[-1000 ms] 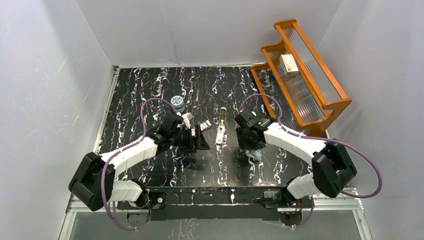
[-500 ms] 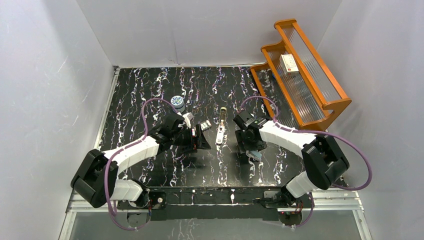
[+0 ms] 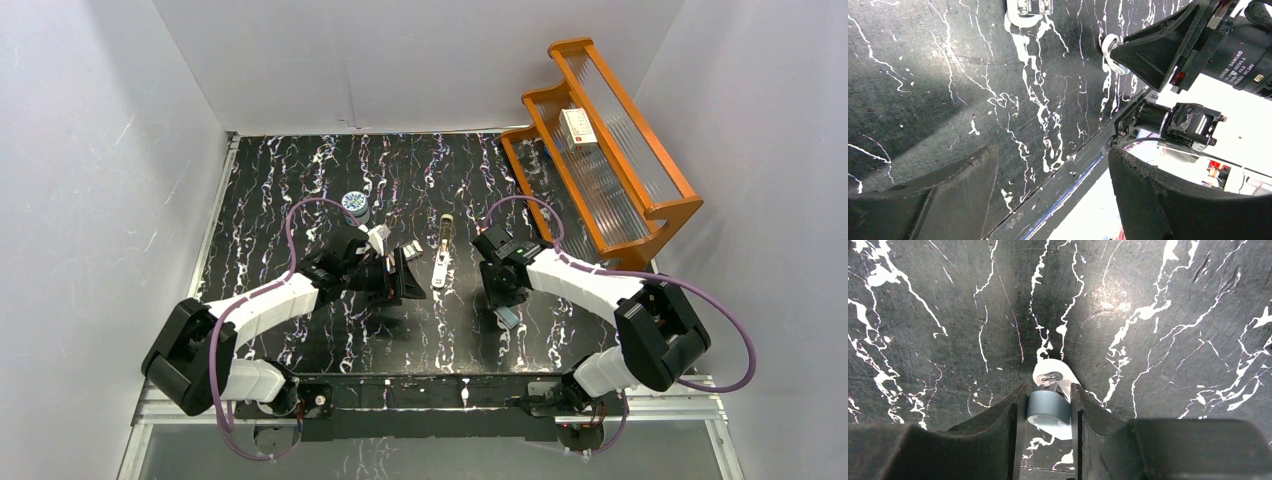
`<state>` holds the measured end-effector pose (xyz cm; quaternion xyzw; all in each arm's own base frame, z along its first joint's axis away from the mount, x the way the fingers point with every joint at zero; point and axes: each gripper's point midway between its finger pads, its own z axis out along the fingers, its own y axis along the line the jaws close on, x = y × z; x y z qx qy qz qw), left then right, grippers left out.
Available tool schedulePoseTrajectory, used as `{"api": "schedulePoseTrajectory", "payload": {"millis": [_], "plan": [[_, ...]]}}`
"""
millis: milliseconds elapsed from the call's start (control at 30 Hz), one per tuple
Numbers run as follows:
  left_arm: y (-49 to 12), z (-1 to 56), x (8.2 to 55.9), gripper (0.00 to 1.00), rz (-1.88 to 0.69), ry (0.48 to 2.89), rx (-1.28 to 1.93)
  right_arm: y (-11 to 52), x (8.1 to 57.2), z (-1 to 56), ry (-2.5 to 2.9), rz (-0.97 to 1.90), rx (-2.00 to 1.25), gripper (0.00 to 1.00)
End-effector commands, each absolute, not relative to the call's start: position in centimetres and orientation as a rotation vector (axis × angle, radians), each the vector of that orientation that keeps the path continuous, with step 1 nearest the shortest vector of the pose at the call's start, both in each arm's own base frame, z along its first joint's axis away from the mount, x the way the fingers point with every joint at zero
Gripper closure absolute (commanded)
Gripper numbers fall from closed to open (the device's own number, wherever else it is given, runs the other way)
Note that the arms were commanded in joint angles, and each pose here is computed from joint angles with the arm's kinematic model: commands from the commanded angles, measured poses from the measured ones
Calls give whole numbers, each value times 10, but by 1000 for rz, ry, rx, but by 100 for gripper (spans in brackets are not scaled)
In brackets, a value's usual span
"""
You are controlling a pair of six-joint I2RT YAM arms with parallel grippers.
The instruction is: Load the staples into the stapler
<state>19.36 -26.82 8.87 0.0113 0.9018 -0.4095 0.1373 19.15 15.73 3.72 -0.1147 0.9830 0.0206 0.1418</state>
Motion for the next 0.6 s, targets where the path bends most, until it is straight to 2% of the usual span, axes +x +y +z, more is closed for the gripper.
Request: {"api": "schedulePoseTrajectory", "payload": {"millis": [0,133,233,367,467,567], "plan": [[-276,100,189,23,-1267,2592,52,165,196,45,2805,130,-277,61],[-277,98,186,23,-1281,2604,40,183,205,54,2759,239,-330,69],[-276,96,185,22,-1290,2602,-8,210,206,60,2723,427,-395,70],[-277,96,182,17,-1350,2565,-80,245,202,63,2703,678,-444,73],[-277,95,180,9,-1400,2532,-138,262,203,64,2692,787,-458,74],[-275,85,176,9,-1422,2548,-237,286,200,74,2625,945,-535,74]]}}
